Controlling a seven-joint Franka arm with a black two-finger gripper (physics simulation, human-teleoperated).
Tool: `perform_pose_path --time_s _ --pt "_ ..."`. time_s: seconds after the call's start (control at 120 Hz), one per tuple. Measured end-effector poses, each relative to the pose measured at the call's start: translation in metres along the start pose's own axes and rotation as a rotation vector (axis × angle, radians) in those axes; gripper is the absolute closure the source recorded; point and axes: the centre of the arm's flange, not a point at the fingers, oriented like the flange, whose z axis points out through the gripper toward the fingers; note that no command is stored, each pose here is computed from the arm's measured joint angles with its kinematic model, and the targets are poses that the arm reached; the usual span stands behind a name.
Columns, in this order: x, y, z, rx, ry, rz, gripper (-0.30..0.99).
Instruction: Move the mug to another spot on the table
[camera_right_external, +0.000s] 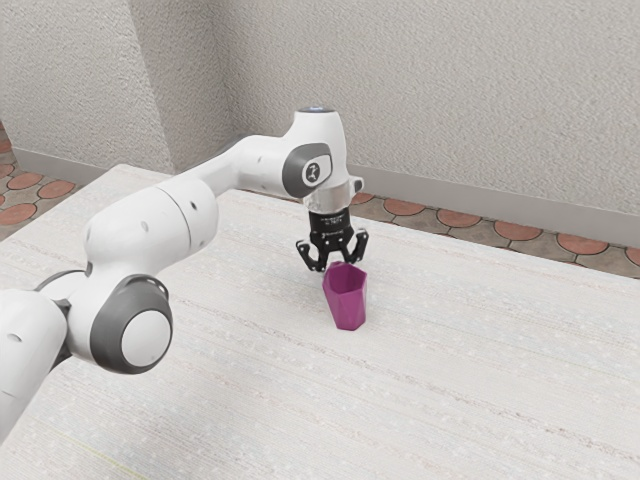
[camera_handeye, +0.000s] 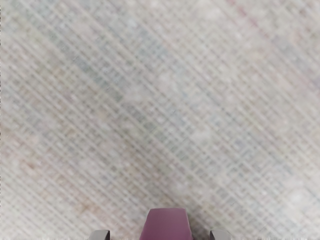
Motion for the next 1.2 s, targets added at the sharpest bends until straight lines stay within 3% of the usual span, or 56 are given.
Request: perform_pose_path --time_s 0.533,0.767,1.05,1.2 --pt "-0.005 -0.012 -0.005 0.026 -0.104 -0.005 0.58" --pt "0.0 -0.023 -0.014 -0.028 -0.204 -0.058 0.62" --pt "0.009 -0.045 -0.011 -0.043 -0.369 -0.145 0.64" --pt "0.029 -0.083 -0.031 -0.059 -0.454 -0.208 0.66"
